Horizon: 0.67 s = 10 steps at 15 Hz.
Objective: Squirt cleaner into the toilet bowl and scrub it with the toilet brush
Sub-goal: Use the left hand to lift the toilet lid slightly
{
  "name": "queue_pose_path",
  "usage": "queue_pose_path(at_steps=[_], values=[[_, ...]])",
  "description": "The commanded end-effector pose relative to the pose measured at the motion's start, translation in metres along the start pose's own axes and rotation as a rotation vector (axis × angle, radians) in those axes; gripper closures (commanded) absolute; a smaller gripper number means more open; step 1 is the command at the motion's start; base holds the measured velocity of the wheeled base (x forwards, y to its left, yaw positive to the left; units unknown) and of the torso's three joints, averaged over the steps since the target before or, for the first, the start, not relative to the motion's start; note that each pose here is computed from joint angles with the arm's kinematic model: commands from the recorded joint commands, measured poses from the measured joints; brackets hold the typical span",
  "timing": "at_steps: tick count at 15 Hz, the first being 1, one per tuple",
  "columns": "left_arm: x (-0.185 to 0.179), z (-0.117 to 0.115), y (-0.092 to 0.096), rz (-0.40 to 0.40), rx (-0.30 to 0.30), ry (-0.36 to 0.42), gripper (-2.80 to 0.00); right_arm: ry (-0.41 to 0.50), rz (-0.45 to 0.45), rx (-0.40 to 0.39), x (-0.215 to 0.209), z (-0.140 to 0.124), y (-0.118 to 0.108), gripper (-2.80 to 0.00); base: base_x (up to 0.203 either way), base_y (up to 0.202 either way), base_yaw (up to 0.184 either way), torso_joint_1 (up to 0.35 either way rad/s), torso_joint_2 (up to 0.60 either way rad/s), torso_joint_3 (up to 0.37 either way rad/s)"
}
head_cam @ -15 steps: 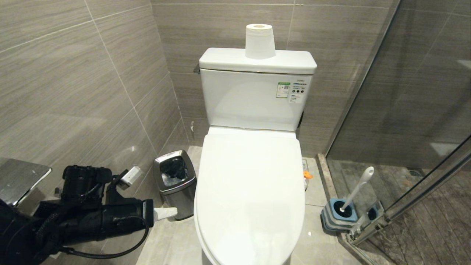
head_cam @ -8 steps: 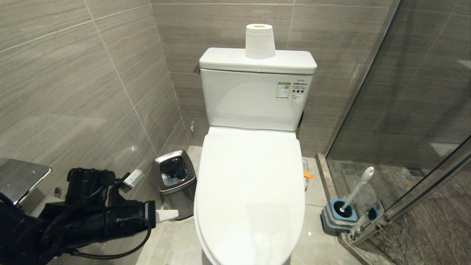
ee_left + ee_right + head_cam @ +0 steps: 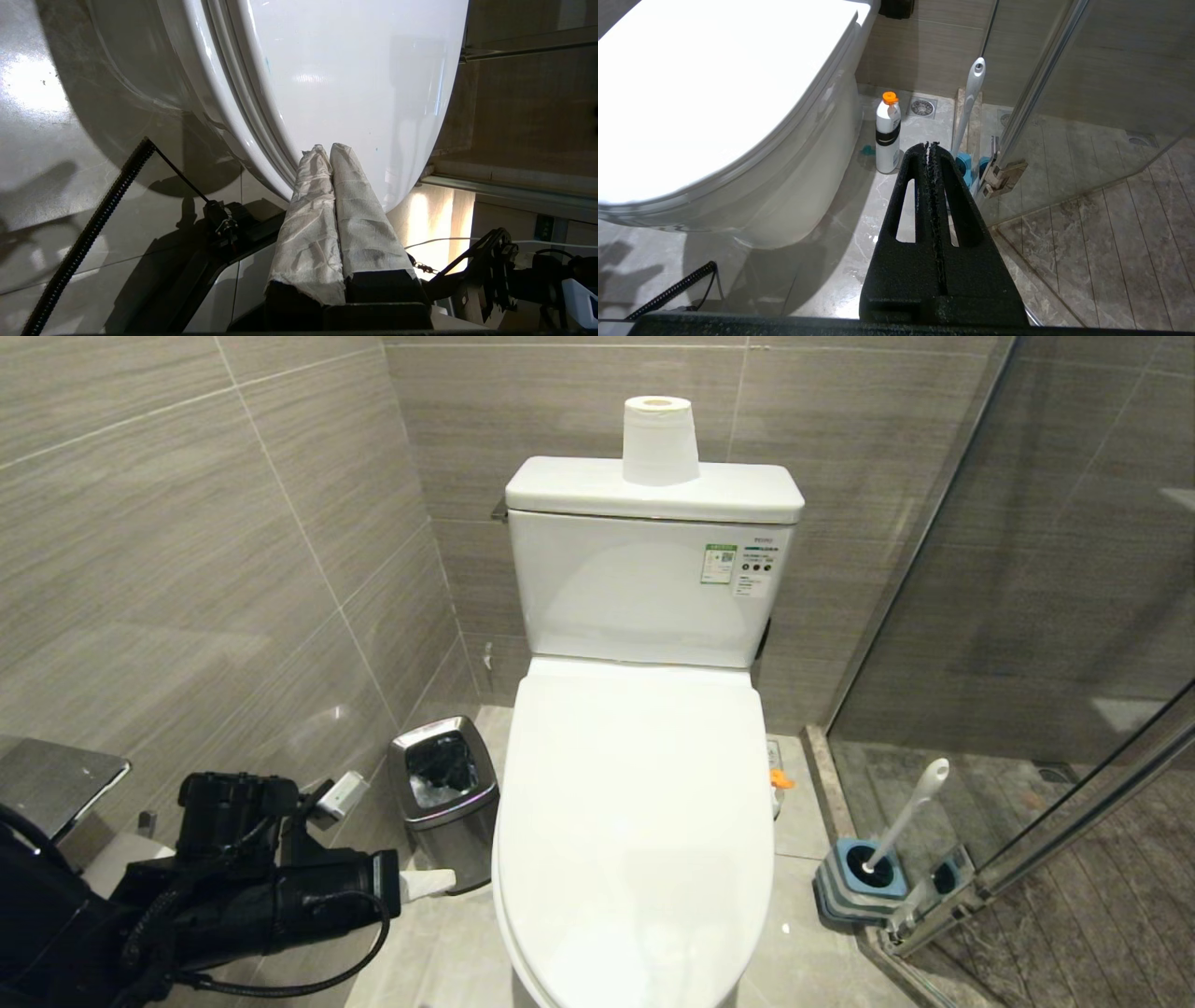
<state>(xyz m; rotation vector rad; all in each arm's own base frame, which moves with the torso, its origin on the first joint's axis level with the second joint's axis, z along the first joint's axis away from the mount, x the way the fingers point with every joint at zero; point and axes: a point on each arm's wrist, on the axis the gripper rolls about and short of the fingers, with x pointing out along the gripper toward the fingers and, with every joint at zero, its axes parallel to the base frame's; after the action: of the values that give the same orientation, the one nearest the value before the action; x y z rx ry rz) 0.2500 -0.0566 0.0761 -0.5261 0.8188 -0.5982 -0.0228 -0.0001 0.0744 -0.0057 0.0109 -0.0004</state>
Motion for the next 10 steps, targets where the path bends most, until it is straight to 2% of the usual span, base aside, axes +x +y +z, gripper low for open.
queue_pose_path(at_steps=[1, 3, 4, 10], values=[[0.0006, -0.0001, -0.0002, -0.005, 0.002, 0.001, 0.0, 0.0, 0.0, 0.0, 0.0, -0.0005, 0.0, 0.0, 0.0, 0.0, 0.0, 0.0, 0.0, 0.0], [0.0006, -0.0002, -0.0001, -0.001, 0.005, 0.0, 0.0, 0.0, 0.0, 0.001, 0.0, -0.0005, 0.0, 0.0, 0.0, 0.0, 0.0, 0.0, 0.0, 0.0], [0.001, -0.0016, 0.0001, 0.006, 0.009, 0.003, -2.8, 0.0, 0.0, 0.0, 0.0, -0.0005, 0.0, 0.0, 0.0, 0.0, 0.0, 0.0, 0.0, 0.0], [0.008, -0.0076, 0.0031, -0.001, 0.008, 0.039, -2.8, 0.001, 0.001, 0.0, 0.0, -0.0005, 0.0, 0.0, 0.0, 0.0, 0.0, 0.0, 0.0, 0.0]])
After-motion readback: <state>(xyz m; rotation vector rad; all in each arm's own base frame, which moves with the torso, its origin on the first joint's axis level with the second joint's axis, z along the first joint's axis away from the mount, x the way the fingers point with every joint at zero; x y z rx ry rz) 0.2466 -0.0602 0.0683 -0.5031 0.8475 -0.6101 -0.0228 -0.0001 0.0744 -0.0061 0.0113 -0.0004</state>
